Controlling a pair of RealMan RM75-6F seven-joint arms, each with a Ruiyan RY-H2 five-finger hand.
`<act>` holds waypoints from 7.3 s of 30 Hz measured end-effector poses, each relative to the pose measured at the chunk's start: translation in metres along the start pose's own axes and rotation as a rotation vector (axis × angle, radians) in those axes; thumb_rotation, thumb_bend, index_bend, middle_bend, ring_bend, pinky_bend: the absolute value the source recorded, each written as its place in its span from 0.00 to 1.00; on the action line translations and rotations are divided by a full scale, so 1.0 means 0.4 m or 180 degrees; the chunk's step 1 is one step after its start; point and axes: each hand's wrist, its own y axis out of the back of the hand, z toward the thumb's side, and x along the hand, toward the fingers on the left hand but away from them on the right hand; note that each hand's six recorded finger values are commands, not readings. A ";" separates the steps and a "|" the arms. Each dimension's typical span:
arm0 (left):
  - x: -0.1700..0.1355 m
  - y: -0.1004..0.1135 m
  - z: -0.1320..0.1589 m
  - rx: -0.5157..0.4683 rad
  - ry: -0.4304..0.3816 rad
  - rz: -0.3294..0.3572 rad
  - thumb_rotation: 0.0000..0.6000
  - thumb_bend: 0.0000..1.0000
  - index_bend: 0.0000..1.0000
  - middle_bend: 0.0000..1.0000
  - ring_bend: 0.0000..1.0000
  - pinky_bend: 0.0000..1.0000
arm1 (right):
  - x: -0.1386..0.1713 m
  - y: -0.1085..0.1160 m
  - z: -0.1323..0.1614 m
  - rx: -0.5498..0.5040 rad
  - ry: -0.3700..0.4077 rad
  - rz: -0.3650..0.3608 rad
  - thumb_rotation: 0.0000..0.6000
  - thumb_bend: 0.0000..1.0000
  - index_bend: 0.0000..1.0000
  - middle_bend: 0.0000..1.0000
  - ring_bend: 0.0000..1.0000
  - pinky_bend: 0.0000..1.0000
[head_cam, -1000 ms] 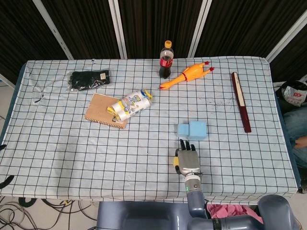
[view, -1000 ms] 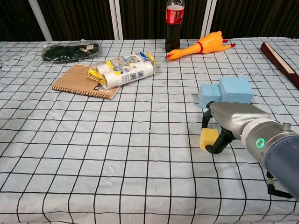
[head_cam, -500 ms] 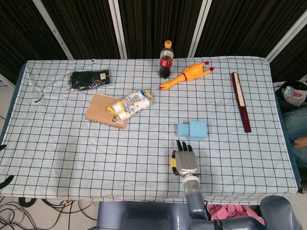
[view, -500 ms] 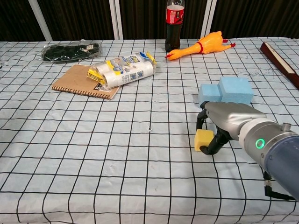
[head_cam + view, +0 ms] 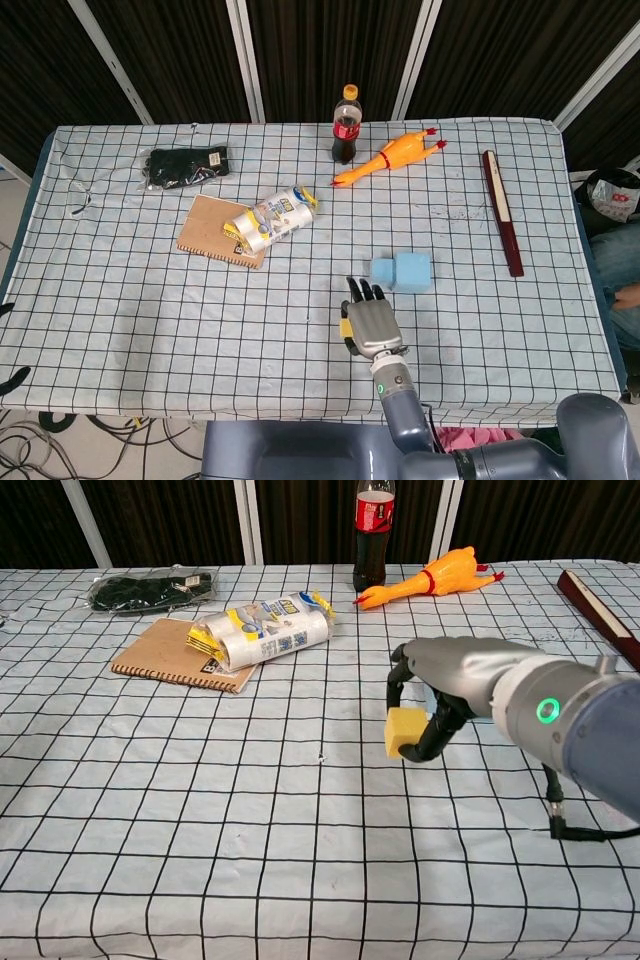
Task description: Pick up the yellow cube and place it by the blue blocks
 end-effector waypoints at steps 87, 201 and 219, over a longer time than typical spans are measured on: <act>0.032 -0.029 -0.004 0.0031 -0.0037 -0.0033 1.00 0.04 0.19 0.06 0.00 0.00 | -0.353 0.024 -0.107 0.0263 -0.0395 0.0216 1.00 0.30 0.44 0.00 0.00 0.09; 0.031 -0.031 -0.013 0.0105 0.0059 -0.0059 1.00 0.04 0.19 0.06 0.00 0.00 | -0.296 0.013 -0.059 0.0507 -0.0108 0.0210 1.00 0.32 0.32 0.00 0.00 0.09; 0.029 -0.026 -0.017 0.0142 0.0076 -0.0018 1.00 0.04 0.19 0.06 0.00 0.00 | -0.296 0.018 -0.085 0.0522 -0.0176 0.0222 1.00 0.32 0.34 0.00 0.00 0.09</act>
